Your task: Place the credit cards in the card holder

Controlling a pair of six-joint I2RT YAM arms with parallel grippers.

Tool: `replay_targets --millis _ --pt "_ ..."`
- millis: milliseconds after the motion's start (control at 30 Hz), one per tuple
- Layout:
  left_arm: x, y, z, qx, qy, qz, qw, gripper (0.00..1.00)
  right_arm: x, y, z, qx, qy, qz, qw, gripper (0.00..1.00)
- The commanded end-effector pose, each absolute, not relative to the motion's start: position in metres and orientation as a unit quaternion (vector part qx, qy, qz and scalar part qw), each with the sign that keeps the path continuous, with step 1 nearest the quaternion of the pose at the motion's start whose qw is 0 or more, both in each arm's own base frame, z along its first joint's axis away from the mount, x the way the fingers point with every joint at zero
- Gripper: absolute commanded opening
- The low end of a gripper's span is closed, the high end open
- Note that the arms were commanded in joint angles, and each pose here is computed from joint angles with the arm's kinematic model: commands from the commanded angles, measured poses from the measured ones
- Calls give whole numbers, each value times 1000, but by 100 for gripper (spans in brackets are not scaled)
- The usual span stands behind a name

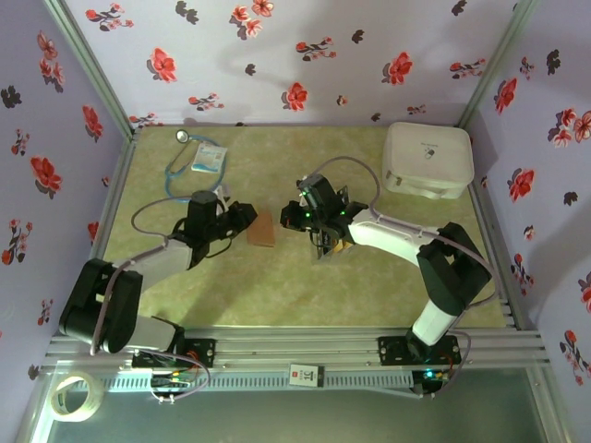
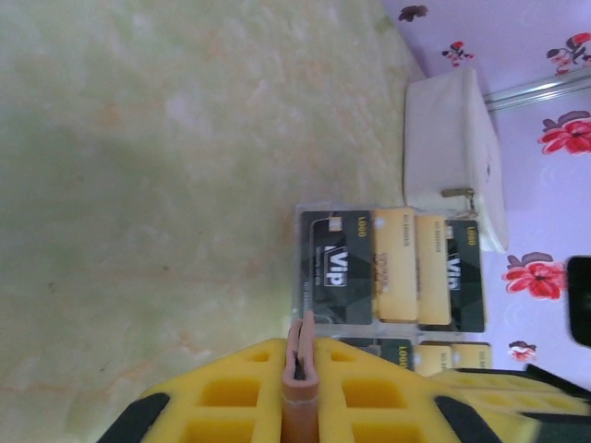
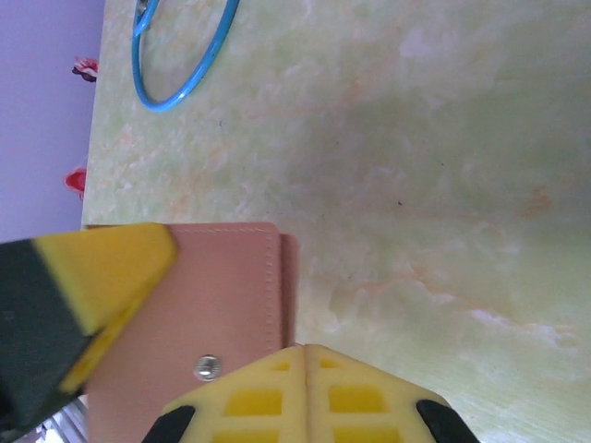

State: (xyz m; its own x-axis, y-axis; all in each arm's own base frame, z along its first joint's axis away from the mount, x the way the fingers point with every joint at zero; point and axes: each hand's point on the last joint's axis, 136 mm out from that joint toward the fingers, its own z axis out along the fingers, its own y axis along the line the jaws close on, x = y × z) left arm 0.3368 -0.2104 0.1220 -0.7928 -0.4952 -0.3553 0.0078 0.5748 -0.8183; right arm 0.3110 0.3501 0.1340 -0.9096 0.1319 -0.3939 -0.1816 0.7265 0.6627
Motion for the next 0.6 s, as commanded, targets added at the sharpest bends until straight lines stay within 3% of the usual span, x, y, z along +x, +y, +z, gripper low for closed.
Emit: replay_targets --millis 0,300,567 --pt "339 -212 114 -138 833 -449 294 12 311 354 145 -13 895 387 220 0" --pt "341 -213 95 -138 829 -455 294 47 312 360 151 -9 889 404 216 0" --pt "342 -204 82 -150 831 -452 287 58 312 373 164 -14 881 423 211 0"
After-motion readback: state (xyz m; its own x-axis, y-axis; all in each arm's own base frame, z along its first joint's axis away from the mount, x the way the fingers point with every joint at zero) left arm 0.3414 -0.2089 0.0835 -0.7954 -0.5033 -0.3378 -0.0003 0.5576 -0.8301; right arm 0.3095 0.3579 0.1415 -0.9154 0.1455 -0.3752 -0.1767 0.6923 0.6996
